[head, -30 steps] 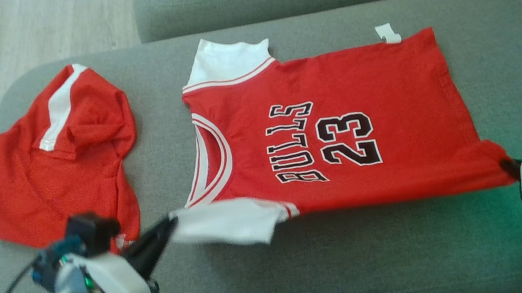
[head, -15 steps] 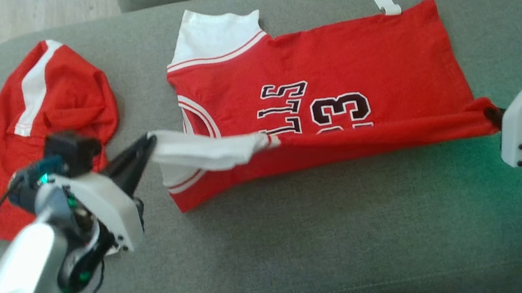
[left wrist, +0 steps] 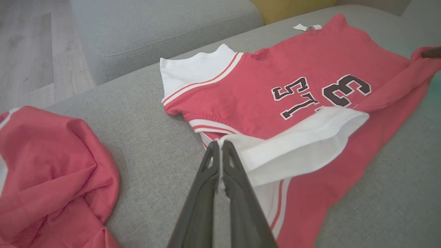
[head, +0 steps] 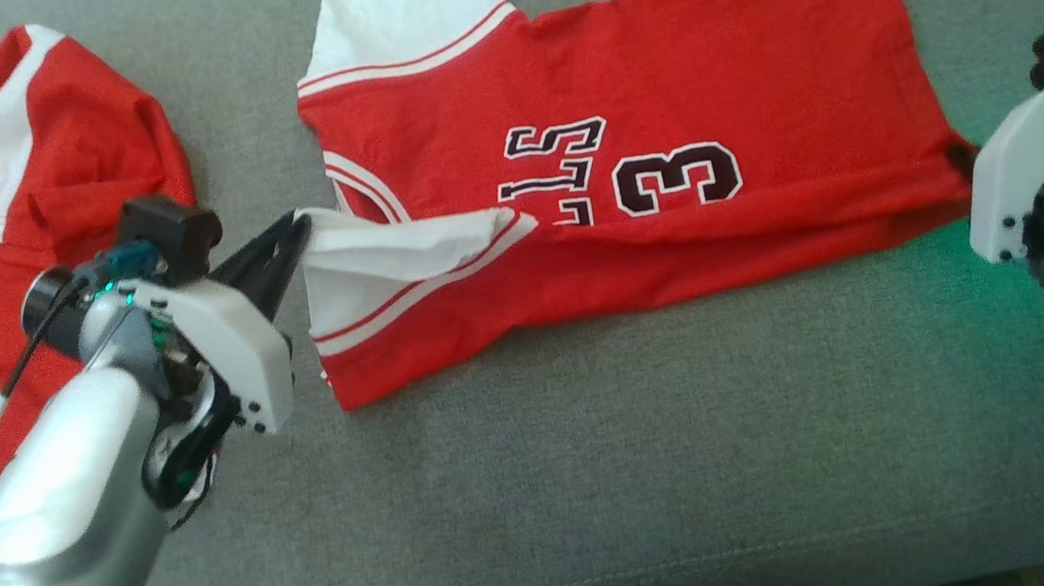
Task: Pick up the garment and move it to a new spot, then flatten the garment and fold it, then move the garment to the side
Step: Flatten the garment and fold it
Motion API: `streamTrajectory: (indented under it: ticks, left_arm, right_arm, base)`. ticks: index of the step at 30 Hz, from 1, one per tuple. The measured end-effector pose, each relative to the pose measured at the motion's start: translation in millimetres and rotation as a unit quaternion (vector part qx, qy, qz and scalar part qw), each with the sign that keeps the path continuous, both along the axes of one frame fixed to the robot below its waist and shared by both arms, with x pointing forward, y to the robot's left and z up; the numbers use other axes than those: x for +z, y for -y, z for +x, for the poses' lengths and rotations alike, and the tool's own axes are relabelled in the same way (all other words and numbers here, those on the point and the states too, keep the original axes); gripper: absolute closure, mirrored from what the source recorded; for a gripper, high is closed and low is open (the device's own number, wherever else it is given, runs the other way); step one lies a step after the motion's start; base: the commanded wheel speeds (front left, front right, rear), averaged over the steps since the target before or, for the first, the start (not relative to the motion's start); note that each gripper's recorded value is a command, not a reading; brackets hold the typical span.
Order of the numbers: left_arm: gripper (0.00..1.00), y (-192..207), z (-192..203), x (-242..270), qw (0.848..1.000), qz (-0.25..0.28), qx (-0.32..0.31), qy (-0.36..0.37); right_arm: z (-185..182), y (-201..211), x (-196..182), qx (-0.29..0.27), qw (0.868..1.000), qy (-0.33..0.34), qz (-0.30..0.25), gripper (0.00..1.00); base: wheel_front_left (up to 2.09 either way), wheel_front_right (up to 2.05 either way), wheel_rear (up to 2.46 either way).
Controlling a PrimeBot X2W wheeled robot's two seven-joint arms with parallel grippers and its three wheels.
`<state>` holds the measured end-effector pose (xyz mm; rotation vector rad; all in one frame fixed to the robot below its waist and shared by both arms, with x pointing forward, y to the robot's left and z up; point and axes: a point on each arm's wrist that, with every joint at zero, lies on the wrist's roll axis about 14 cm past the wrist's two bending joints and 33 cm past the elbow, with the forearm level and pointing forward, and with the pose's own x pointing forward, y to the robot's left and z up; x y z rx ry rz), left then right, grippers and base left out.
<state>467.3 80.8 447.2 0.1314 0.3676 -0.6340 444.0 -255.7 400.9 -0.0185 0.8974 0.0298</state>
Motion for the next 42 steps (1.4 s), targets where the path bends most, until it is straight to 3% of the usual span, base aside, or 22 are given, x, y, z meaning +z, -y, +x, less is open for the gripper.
streamTrajectory:
  ticks: [1,2,3,8,9,10,11,15,19,24,31,36,42]
  left_arm:
    - [1.00,2,3,-2,1.000,0.001,-0.002,-0.001]
    - [1.00,3,5,-4,1.000,0.002,-0.003,0.000]
    - [1.00,5,6,-6,1.000,0.004,-0.006,0.000]
    - [1.00,13,13,-10,1.000,0.001,-0.014,0.005]
    - [0.70,13,15,-9,1.000,-0.005,-0.011,0.008]
    - [0.05,12,17,-8,1.000,-0.008,-0.008,0.014]
    - [0.00,10,20,-6,1.000,-0.011,-0.004,0.020]
    - [0.00,2,28,6,0.998,-0.031,0.026,0.050]
    - [0.00,-8,39,36,0.989,-0.084,0.078,0.093]
    - [0.00,-24,38,76,0.969,-0.148,0.143,0.137]
    - [0.00,-32,-7,109,0.929,-0.242,0.217,0.174]
    - [0.00,-27,-47,104,0.915,-0.272,0.245,0.171]
    - [0.00,-12,-79,69,0.923,-0.264,0.251,0.126]
  right_arm:
    - [3,1,-1,-0.001,1.000,0.001,-0.002,1.00]
    - [7,1,-1,-0.003,1.000,0.004,-0.003,0.76]
    - [12,2,1,-0.004,1.000,0.012,-0.006,0.00]
    - [44,10,23,-0.032,0.996,0.086,-0.002,0.00]
    - [51,8,29,-0.037,0.994,0.105,0.003,0.00]
    - [56,7,34,-0.039,0.992,0.121,0.007,0.00]
    - [60,5,39,-0.039,0.990,0.137,0.008,0.00]
    - [68,0,54,-0.043,0.979,0.199,0.018,0.00]
    - [71,-1,80,-0.050,0.961,0.271,0.033,0.00]
    - [54,-13,97,-0.044,0.938,0.339,0.053,0.00]
    - [11,-34,108,-0.025,0.912,0.404,0.069,0.00]
    - [-27,-47,104,-0.021,0.904,0.421,0.072,0.00]
    - [-61,-53,97,-0.035,0.902,0.424,0.072,0.00]
  base:
    - [0.00,0.00,0.00]
    - [0.00,0.00,0.00]
    - [0.00,0.00,0.00]
    - [0.00,0.00,0.00]
    - [0.00,0.00,0.00]
    - [0.00,0.00,0.00]
    - [0.00,0.00,0.00]
    - [0.00,0.00,0.00]
    - [0.00,0.00,0.00]
    - [0.00,0.00,0.00]
    - [0.00,0.00,0.00]
    - [0.00,0.00,0.00]
    - [0.00,0.00,0.00]
